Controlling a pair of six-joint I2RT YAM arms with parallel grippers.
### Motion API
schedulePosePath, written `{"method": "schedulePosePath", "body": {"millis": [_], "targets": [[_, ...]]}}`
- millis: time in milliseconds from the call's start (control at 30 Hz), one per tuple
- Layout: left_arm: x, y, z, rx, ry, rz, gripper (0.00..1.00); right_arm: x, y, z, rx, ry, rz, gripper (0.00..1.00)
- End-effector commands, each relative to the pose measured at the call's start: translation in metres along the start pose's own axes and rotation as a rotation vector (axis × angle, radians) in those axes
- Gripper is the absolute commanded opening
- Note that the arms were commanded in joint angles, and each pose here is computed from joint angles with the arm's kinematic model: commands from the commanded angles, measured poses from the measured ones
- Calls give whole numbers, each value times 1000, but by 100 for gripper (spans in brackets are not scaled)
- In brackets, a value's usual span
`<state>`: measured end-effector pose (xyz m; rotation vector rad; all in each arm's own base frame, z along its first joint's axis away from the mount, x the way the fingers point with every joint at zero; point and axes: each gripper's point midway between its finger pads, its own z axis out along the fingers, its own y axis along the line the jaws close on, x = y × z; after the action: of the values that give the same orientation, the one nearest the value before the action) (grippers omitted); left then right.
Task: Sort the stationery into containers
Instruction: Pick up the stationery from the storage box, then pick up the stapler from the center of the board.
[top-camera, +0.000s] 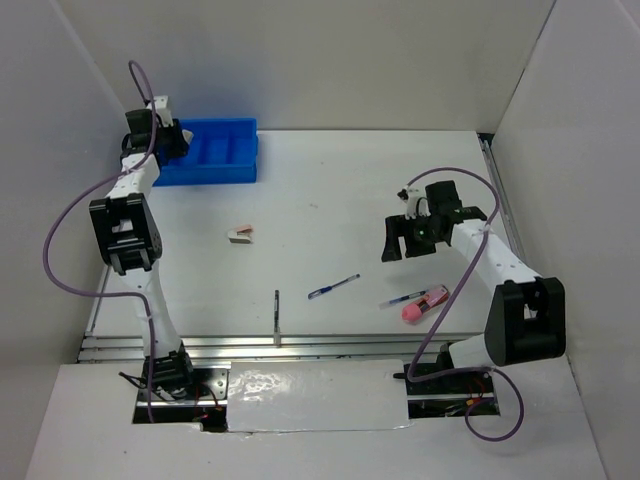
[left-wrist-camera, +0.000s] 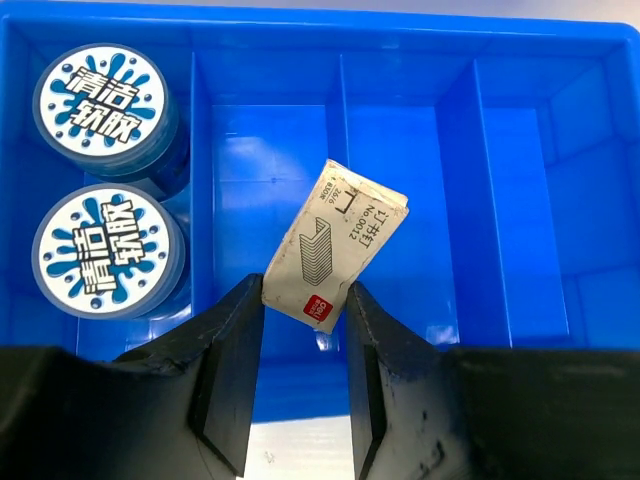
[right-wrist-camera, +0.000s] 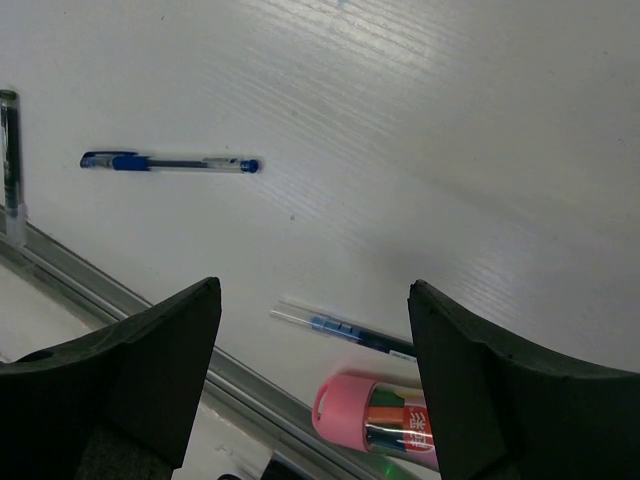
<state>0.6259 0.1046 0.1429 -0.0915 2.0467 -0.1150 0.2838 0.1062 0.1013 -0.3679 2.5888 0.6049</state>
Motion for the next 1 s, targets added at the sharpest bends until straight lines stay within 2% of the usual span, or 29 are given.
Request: {"method": "schedulePosePath", "body": {"millis": [0, 100, 133, 200, 300, 333, 367, 433, 500, 567, 600, 667, 700, 733, 800, 967], "targets": [[-25, 0, 8, -5, -79, 33, 34, -14, 2, -1, -12, -33, -2, 82], [-24, 4, 11, -23, -82, 27, 49, -15, 1, 0, -9, -28, 0, 82], [-27, 5, 10, -27, -87, 26, 56, -14, 1, 1, -11, -24, 3, 82], [-32, 5, 8, -33, -96, 25, 64, -15, 1, 1, -12, -24, 2, 82], [-47, 3, -6, -8, -133, 19, 77, -17, 2, -1, -12, -30, 0, 82], [-63, -3, -16, 23, -176, 19, 89, -17, 3, -1, -14, -30, -1, 82], [-68, -6, -21, 42, -189, 22, 91, -19, 4, -2, -16, -36, -4, 82], [-80, -15, -38, 100, -207, 38, 87, -19, 5, -4, -15, -39, -8, 82], [-80, -43, -54, 261, -201, 77, 81, -19, 5, -6, -8, -45, -10, 82], [-62, -71, -77, 407, -150, 124, 74, -19, 5, -10, -5, -58, -16, 82], [-55, -79, -84, 447, -146, 203, 73, -18, 6, -11, -4, -58, -19, 82], [-21, -105, -106, 558, -67, 230, 70, -15, 7, -11, -4, -56, -22, 82], [-9, -110, -111, 586, -52, 296, 68, -15, 8, -12, -7, -59, -25, 82], [19, -123, -121, 625, 26, 293, 67, -14, 8, -12, -6, -58, -26, 82], [48, -133, -129, 679, 87, 351, 66, -13, 10, -12, -9, -57, -33, 82], [130, -163, -145, 787, 300, 391, 65, -14, 13, -13, -9, -58, -43, 81]]}}
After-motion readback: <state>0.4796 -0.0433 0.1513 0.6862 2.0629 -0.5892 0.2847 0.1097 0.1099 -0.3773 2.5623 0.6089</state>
